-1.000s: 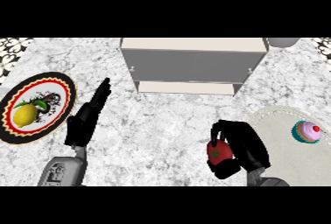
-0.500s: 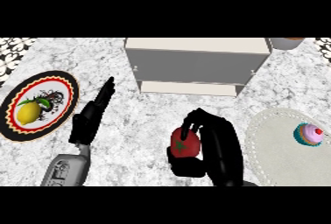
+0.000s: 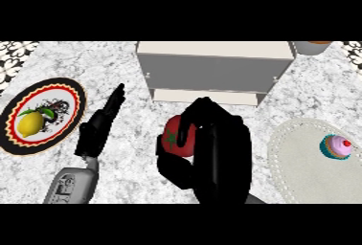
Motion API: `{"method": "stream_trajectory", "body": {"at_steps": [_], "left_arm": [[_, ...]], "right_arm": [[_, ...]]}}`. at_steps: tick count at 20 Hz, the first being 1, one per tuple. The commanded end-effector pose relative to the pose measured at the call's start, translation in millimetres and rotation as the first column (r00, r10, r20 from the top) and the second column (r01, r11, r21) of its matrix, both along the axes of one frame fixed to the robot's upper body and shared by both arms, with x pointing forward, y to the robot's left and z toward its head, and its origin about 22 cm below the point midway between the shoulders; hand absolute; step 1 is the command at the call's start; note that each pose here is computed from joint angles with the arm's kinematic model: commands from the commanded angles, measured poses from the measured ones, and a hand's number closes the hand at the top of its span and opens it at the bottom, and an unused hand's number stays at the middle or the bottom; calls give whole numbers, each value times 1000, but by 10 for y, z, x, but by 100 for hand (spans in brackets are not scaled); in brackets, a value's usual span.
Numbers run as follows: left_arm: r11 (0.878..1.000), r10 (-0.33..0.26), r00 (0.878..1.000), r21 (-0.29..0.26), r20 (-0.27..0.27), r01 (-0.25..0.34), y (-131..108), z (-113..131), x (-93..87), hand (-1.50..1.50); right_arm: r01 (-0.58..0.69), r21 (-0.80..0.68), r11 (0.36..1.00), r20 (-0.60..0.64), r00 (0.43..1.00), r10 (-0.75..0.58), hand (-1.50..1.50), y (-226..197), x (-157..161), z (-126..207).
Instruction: Pick the tomato from the placemat and place it in the tiered shelf
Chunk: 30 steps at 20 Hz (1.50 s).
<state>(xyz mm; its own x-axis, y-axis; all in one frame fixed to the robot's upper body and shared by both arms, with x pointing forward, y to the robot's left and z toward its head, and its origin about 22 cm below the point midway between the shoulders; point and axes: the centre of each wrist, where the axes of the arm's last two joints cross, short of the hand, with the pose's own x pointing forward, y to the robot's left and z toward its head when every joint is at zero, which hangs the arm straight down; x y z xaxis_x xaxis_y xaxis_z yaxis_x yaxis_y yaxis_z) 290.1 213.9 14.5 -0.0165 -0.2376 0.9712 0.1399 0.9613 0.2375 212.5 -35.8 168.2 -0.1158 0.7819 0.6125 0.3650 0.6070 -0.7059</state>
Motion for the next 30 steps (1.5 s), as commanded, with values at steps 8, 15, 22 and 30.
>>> {"method": "stream_trajectory", "body": {"at_steps": [8, 15, 22, 30], "left_arm": [[1000, 11, 1000, -6, 1, -11, -24, 72, 90, 0], [1000, 7, 1000, 2, 1, -7, -64, -23, 71, 0], [1000, -10, 1000, 1, 30, 10, -90, -29, 26, 0], [1000, 9, 1000, -10, 27, -9, -107, 41, 31, 0]], "right_arm": [[275, 34, 961, 97, 956, -277, 150, 367, 168, 716], [348, 30, 937, 143, 926, -349, 150, 492, 407, 1175], [395, -1, 919, 169, 906, -389, 150, 668, 640, 1661], [433, -90, 897, 229, 885, -405, 150, 813, 1001, 1665]]}}
